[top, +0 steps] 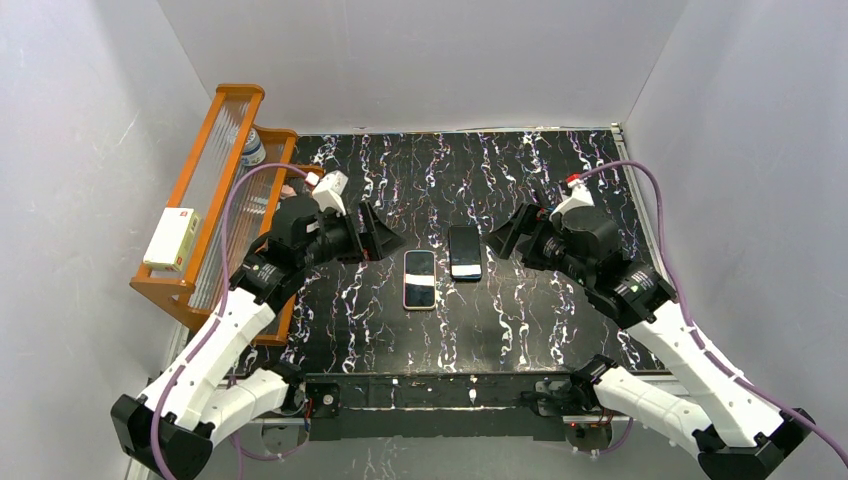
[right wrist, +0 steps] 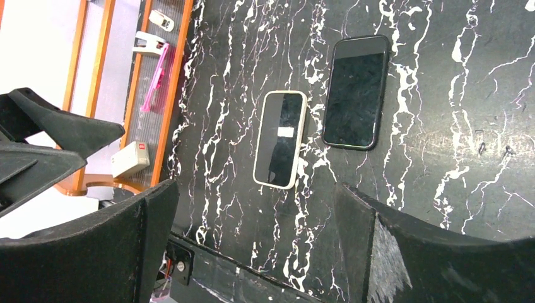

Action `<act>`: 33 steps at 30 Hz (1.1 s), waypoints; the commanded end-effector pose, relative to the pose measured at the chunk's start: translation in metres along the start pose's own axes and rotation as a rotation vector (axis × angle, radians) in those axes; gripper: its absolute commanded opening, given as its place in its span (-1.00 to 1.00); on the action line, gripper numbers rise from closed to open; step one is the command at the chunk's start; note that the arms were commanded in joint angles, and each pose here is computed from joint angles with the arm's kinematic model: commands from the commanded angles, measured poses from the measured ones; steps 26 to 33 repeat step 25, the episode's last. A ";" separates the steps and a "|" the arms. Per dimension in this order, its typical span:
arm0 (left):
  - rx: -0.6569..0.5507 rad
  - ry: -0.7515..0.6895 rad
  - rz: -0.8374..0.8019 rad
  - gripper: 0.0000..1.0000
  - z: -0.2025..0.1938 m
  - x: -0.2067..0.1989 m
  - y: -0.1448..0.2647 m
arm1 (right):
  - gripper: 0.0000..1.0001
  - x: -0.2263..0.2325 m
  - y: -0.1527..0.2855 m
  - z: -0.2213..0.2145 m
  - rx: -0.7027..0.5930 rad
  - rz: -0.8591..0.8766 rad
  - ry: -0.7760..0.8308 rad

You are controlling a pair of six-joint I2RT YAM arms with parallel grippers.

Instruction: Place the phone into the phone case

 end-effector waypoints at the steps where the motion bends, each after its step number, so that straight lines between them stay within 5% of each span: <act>1: 0.006 -0.027 -0.017 0.96 -0.008 0.001 0.008 | 0.97 0.004 0.009 0.016 -0.086 0.011 -0.026; 33: -0.150 -0.012 -0.050 0.96 0.007 -0.006 0.020 | 0.97 -0.002 0.009 0.003 -0.058 0.010 -0.065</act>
Point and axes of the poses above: each gripper's point midway between its finger pads, its own y axis back along the fingers, its own x axis along the line the jaws close on, z = x × y, the point moved 4 cm from there along y, back along the fingers, and after that the axes turned 4 degrees about y, right-handed, at the moved point
